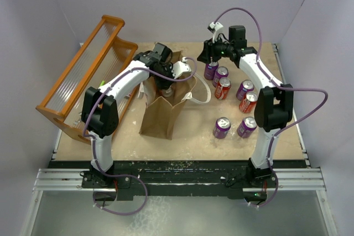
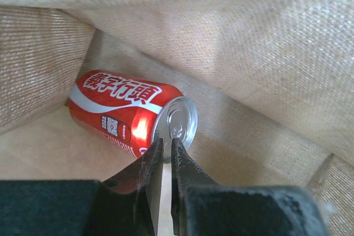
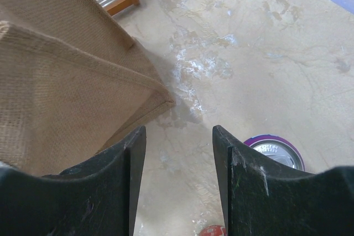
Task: Place the beverage into the canvas bag
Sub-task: Pick up the drink from the canvas bag.
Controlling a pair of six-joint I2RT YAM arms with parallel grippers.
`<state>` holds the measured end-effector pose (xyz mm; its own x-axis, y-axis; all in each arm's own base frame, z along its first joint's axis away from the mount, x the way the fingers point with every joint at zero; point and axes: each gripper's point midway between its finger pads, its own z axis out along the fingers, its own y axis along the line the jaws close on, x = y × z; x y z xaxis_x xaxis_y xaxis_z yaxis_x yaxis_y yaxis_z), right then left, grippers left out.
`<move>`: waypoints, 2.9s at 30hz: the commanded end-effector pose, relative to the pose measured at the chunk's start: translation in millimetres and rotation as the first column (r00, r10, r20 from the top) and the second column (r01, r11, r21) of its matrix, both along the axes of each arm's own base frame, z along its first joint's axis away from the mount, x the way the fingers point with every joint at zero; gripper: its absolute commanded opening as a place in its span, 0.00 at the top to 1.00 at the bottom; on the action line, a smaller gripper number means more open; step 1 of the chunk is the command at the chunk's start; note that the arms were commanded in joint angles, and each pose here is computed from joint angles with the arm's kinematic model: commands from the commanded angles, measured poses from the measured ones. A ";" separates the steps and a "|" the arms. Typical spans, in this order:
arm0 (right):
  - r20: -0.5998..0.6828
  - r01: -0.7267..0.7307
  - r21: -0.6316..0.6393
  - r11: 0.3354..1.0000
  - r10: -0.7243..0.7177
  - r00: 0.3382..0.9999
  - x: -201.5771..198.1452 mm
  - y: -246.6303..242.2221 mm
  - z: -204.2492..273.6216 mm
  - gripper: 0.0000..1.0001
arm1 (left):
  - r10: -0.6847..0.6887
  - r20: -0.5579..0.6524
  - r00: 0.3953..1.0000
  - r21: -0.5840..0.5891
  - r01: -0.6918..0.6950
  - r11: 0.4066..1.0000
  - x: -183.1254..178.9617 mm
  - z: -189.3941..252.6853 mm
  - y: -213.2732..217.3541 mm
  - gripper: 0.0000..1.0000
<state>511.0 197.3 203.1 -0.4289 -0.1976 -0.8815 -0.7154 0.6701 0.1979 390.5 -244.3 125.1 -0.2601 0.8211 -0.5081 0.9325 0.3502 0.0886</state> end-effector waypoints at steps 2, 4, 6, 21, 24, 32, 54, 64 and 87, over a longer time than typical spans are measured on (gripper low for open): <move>0.075 -0.023 0.025 0.999 0.021 0.997 -9.5 0.3 37.4 0.47 | 0.133 0.139 0.981 0.062 -0.143 0.988 37.5 10.8 14.1 0.88; 0.073 -0.022 0.025 0.999 0.020 0.997 -10.5 0.0 36.8 0.47 | 0.167 0.174 0.970 0.059 -0.180 0.982 46.5 16.0 17.1 0.88; 0.069 -0.021 0.023 1.000 0.020 0.997 -11.6 -0.3 34.5 0.47 | 0.196 0.193 0.961 0.049 -0.209 0.977 52.9 21.2 17.4 0.88; 0.076 -0.013 0.032 0.999 0.011 0.997 -4.8 0.9 34.9 0.47 | 0.316 0.273 0.909 -0.047 -0.316 0.948 89.0 51.0 17.4 0.87; 0.070 -0.017 0.036 0.999 0.015 0.997 -5.7 1.7 33.9 0.47 | 0.306 0.178 0.935 -0.085 -0.295 0.952 69.8 47.7 16.3 0.79; 0.108 -0.028 0.010 1.000 0.027 0.994 -3.3 -0.1 37.1 0.43 | 0.391 -0.023 0.920 -0.185 -0.388 0.903 25.0 24.2 7.6 0.28; 0.135 0.014 -0.019 1.000 -0.011 0.991 -64.8 -18.9 41.0 0.44 | 0.699 -0.124 0.704 0.065 -0.697 0.714 10.9 -117.3 33.2 0.01; 0.143 0.017 -0.013 1.000 -0.015 0.990 -73.0 -19.2 45.8 0.46 | 0.599 -0.156 0.785 -0.003 -0.607 0.795 7.9 -126.8 19.7 0.36; 0.200 -0.055 0.014 0.998 0.051 0.979 -65.3 4.1 72.9 0.51 | 0.108 -0.132 0.985 -0.330 -0.147 0.933 -21.4 61.3 22.9 1.00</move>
<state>440.1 191.5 246.4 -0.3231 -0.2131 -0.9221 -0.7435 0.6600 0.1080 391.9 -210.2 135.2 -0.5179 0.5602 -0.6465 0.8021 0.5807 -0.1395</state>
